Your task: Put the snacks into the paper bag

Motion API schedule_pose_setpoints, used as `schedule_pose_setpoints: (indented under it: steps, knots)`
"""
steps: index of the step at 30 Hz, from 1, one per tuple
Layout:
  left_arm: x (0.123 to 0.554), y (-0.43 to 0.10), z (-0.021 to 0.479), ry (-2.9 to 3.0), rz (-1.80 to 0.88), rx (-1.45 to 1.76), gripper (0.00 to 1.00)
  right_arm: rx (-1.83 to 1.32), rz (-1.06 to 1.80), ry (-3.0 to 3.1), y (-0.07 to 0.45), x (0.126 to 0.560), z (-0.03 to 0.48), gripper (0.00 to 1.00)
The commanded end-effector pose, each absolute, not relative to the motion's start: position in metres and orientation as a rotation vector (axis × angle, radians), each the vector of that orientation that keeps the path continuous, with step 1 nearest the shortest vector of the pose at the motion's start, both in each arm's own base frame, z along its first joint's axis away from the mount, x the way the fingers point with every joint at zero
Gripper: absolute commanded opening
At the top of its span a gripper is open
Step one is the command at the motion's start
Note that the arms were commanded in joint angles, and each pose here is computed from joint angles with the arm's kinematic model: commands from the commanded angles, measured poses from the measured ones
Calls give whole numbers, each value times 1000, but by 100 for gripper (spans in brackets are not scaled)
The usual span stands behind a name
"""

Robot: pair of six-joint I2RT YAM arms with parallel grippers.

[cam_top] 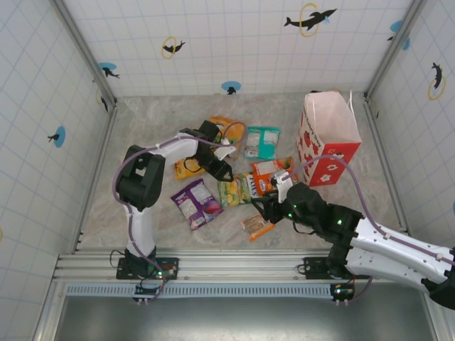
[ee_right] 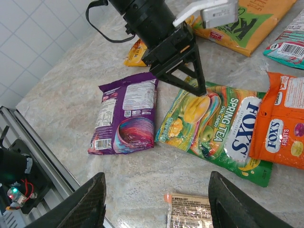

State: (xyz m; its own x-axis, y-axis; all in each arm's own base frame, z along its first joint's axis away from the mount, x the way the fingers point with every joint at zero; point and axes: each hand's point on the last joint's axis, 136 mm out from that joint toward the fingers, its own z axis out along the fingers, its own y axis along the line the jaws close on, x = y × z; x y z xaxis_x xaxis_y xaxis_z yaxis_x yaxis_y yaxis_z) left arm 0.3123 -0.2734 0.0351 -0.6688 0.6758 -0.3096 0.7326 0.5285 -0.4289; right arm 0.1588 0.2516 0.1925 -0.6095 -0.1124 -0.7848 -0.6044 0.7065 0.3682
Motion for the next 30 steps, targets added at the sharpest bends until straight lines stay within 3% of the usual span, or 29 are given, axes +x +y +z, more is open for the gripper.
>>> schedule_pose_setpoints:
  steps: [1,10,19,30]
  knots:
    - [283,-269,36,2667,-876,1274,63,-515,818,2113,249,161,196,58]
    - [233,-260,52,2664,-1040,1224,62,-489,826,2100,245,161,198,57]
    - [279,-269,61,2687,-847,961,61,-495,822,2116,248,162,194,57]
    - [270,-278,35,2766,-748,1043,62,-471,811,2112,244,163,192,57]
